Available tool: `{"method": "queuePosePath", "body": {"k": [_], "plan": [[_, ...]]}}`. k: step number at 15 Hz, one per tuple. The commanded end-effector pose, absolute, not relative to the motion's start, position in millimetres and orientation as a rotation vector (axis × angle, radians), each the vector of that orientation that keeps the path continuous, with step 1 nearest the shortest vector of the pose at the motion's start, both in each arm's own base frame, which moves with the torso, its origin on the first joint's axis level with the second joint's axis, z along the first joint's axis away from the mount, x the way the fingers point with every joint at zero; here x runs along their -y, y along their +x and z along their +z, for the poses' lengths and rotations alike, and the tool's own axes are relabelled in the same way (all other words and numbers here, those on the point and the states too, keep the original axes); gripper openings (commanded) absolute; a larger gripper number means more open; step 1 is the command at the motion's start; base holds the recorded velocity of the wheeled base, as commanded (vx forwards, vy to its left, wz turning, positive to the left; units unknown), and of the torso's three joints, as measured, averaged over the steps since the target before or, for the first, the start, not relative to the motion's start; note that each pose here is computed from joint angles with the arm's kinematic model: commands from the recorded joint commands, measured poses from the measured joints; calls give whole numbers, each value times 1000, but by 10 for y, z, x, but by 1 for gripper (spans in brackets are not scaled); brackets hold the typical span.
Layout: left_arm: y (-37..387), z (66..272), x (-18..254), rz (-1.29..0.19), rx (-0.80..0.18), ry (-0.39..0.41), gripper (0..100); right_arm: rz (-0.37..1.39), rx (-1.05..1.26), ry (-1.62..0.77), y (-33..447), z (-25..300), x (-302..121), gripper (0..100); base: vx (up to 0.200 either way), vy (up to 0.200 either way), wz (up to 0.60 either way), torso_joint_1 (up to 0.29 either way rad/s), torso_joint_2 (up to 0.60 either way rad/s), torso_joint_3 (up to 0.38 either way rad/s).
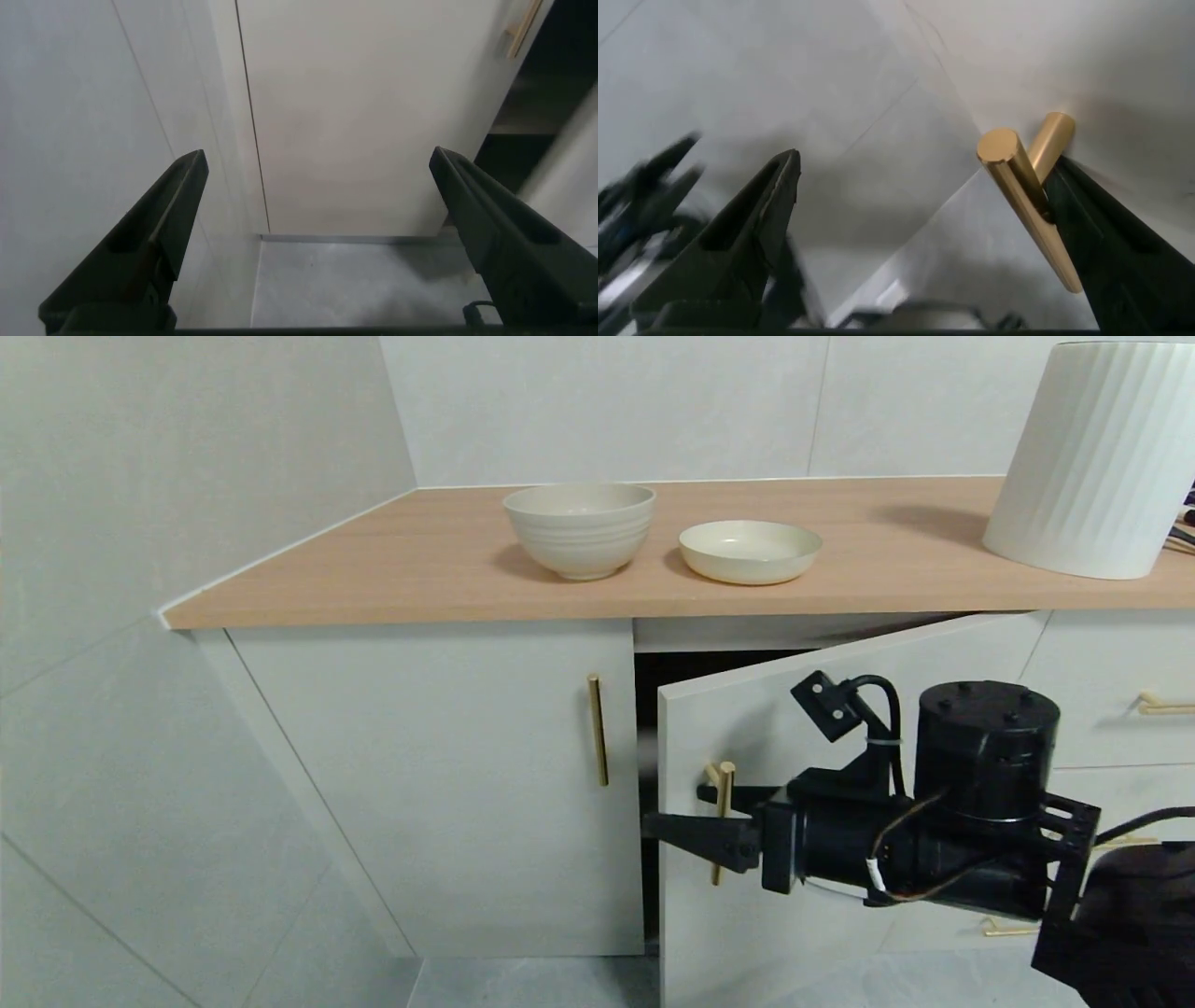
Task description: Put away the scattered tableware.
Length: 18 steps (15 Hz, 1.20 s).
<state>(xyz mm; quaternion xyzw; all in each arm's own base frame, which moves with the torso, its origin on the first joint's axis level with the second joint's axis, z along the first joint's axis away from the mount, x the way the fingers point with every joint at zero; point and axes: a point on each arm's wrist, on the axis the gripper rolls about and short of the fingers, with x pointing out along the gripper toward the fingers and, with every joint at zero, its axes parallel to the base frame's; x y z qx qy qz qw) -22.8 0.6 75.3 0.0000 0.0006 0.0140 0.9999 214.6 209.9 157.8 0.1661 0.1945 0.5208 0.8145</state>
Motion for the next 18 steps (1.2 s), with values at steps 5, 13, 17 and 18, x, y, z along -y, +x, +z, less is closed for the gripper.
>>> {"method": "queuePosePath", "body": {"k": [5,13,17,18], "plan": [[-228,755,-7,29,0,-2,100,1160,-442,339,1799,1572,-1913,100,0,0,0,0,0,0],[-343,1405,81,-385,-19,-14,100,1156,-453,338,1794,1546,-1903,100,0,0,0,0,0,0],[71,1977,97,-448,-158,-43,100,1159,-453,337,1788,1546,-1902,100,0,0,0,0,0,0],[213,2072,106,-486,-195,-49,100,1158,-453,337,1788,1546,-1902,100,0,0,0,0,0,0]]}}
